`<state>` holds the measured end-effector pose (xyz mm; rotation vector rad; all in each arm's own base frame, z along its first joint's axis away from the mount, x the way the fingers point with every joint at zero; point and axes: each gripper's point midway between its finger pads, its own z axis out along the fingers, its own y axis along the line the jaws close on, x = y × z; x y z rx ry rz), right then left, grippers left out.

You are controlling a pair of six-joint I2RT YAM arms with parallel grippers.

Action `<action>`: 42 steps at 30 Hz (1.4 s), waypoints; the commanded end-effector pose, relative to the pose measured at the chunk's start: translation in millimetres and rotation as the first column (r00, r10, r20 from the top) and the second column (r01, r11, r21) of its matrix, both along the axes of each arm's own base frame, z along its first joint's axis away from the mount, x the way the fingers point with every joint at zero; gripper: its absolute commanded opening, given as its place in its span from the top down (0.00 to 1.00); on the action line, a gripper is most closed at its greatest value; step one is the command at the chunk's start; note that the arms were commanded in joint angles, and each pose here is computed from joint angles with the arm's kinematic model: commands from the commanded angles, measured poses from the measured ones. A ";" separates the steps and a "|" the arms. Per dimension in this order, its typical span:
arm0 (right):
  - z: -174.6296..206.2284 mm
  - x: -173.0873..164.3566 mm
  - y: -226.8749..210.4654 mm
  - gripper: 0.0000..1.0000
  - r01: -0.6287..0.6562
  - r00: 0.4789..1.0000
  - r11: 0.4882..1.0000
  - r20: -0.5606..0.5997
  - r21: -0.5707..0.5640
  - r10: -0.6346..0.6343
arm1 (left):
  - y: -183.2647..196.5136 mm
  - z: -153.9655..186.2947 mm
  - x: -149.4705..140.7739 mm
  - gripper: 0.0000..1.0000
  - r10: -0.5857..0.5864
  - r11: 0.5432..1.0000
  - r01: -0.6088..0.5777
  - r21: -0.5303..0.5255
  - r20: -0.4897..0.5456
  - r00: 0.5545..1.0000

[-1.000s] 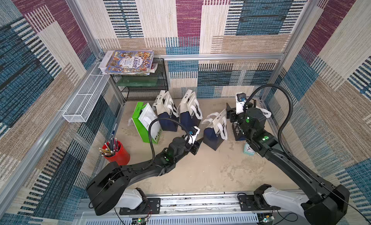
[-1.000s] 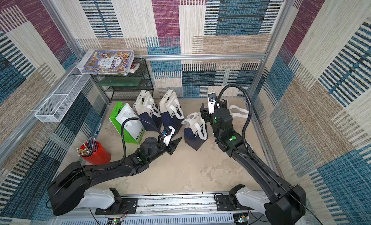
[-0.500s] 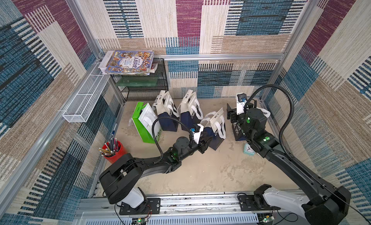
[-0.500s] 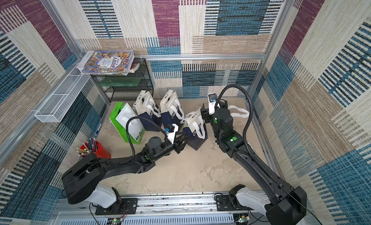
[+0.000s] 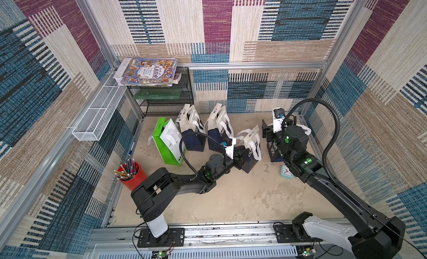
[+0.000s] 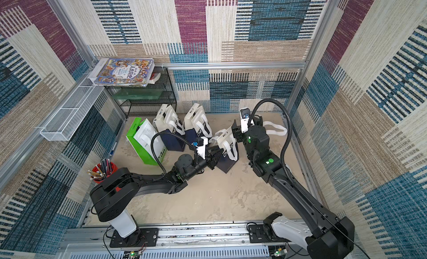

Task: Open the takeout bag
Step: Open the takeout bag at the center of the board.

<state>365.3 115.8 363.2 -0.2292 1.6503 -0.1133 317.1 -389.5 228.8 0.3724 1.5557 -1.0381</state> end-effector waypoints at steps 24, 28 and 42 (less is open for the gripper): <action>-16.0 -22.6 17.0 0.18 -0.087 0.974 0.956 0.178 -0.279 0.140 | -26.4 -22.2 14.8 0.85 0.018 0.998 -0.019 -0.058 -0.021 1.000; -20.2 -25.0 22.8 0.17 -0.092 0.974 0.944 0.168 -0.318 0.151 | -27.9 -20.5 14.2 1.00 0.019 0.998 -0.020 -0.052 -0.004 1.000; -50.3 -44.8 59.0 0.15 -0.095 0.956 0.851 0.192 -0.517 0.223 | -28.0 -12.7 12.1 1.00 0.038 0.999 -0.037 -0.031 0.047 0.998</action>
